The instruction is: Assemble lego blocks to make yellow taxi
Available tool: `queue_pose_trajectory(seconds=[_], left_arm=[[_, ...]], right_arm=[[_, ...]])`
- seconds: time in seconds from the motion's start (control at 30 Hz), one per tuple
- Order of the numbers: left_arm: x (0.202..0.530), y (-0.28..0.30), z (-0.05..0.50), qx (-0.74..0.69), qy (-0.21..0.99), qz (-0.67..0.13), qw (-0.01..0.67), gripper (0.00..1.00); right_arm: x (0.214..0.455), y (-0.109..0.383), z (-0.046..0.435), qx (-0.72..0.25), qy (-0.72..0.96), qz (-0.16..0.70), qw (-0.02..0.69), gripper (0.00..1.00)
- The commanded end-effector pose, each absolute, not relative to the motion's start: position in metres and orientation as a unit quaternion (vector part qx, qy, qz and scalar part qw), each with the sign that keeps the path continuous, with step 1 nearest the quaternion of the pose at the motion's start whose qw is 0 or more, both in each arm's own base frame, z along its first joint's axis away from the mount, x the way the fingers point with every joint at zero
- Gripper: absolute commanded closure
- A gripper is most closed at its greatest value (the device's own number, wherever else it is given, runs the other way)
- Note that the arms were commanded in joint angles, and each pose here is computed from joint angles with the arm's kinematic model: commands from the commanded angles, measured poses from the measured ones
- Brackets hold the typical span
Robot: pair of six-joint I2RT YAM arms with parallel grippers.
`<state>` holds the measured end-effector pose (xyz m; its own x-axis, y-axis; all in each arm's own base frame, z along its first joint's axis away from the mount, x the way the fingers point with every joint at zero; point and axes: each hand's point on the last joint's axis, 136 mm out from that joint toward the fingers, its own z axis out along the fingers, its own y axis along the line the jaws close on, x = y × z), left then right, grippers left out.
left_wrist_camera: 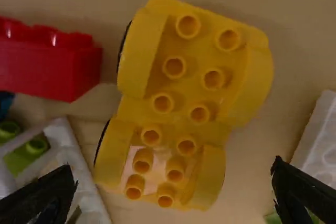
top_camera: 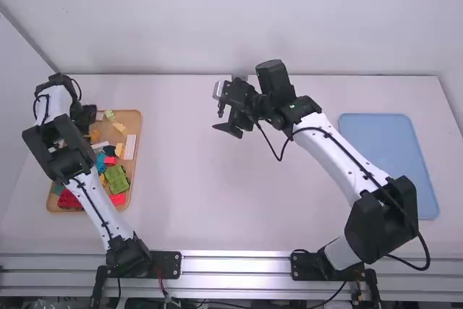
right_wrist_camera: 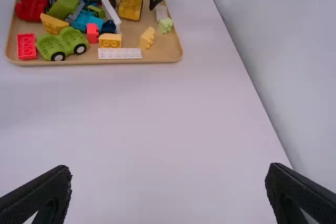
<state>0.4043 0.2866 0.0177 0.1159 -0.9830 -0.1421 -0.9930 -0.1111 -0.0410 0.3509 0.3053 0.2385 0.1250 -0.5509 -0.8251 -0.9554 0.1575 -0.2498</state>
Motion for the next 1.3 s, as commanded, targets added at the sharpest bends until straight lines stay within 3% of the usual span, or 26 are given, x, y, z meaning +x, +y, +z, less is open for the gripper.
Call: queue_pose_trajectory(seconds=[0.0, 0.47, 0.6, 0.8, 1.13, 1.23, 1.27], left_arm=[[0.399, 0.289, 0.011, -0.683, 0.726, 0.055, 0.050, 0.01], [0.384, 0.290, -0.004, -0.609, 0.788, 0.085, 0.027, 0.00], [0.385, 0.289, -0.007, -0.609, 0.788, 0.085, 0.029, 0.04], [0.386, 0.291, -0.007, -0.609, 0.788, 0.085, 0.034, 0.27], [0.385, 0.290, -0.007, -0.588, 0.804, 0.086, 0.028, 0.17], [0.388, 0.286, -0.008, -0.543, 0.836, 0.076, 0.024, 0.17], [0.390, 0.284, -0.008, -0.534, 0.842, 0.067, 0.024, 0.26]], right_arm=[[0.356, 0.306, 0.247, -0.607, 0.616, 0.227, 0.449, 0.01], [0.354, 0.307, 0.245, -0.605, 0.619, 0.232, 0.444, 0.01], [0.354, 0.306, 0.245, -0.605, 0.619, 0.232, 0.444, 0.02], [0.354, 0.306, 0.245, -0.605, 0.619, 0.232, 0.444, 0.01], [0.354, 0.306, 0.244, -0.605, 0.621, 0.232, 0.442, 0.01], [0.353, 0.305, 0.243, -0.605, 0.623, 0.233, 0.438, 0.01], [0.353, 0.305, 0.242, -0.605, 0.624, 0.234, 0.436, 0.02]])
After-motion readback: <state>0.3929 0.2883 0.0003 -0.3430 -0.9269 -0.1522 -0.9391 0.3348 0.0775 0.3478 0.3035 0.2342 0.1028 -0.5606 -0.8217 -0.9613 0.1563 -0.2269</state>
